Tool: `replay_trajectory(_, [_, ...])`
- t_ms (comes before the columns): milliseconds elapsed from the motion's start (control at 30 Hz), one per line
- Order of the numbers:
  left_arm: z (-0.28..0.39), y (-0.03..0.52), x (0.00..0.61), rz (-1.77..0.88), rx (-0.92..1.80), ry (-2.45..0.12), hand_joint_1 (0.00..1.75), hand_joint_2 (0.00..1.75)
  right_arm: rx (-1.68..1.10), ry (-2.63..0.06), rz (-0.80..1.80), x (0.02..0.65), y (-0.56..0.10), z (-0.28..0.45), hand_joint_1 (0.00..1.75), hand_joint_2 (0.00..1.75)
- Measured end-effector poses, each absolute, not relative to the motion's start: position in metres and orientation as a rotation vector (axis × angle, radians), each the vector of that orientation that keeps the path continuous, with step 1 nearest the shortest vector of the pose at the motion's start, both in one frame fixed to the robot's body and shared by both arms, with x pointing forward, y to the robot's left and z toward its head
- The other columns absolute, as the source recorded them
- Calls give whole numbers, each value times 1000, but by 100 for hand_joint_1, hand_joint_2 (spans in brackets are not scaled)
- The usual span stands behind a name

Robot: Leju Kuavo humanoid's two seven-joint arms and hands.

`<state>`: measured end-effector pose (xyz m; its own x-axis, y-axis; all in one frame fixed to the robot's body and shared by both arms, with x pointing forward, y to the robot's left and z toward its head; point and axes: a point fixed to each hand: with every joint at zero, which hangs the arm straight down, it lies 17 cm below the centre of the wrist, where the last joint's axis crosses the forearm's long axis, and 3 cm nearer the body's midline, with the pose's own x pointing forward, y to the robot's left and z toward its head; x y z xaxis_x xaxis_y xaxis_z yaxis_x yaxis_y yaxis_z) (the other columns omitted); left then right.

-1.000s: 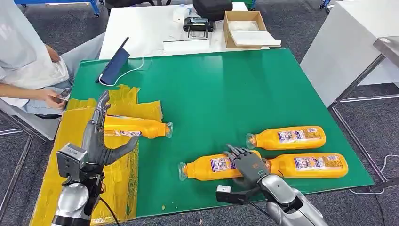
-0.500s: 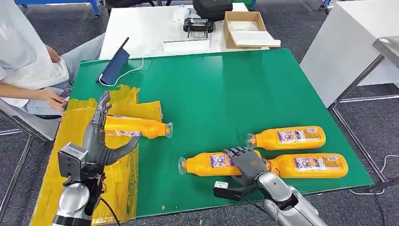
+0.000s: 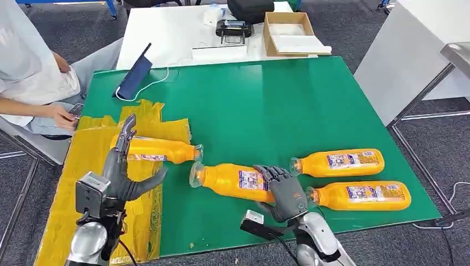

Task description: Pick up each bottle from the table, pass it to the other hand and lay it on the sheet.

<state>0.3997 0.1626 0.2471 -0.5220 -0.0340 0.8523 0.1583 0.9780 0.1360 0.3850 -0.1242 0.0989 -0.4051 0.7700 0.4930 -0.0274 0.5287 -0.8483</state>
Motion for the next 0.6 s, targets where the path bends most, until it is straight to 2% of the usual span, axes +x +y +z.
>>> replay_trajectory(200, [240, 152, 395, -259, -114, -2078, 0, 175, -580, -1907, 732, 382, -139, 145, 175, 175])
replay_trajectory(600, [235, 144, 393, -280, -147, -2052, 0, 175, -574, -1934, 615, 380, -149, 161, 175, 175])
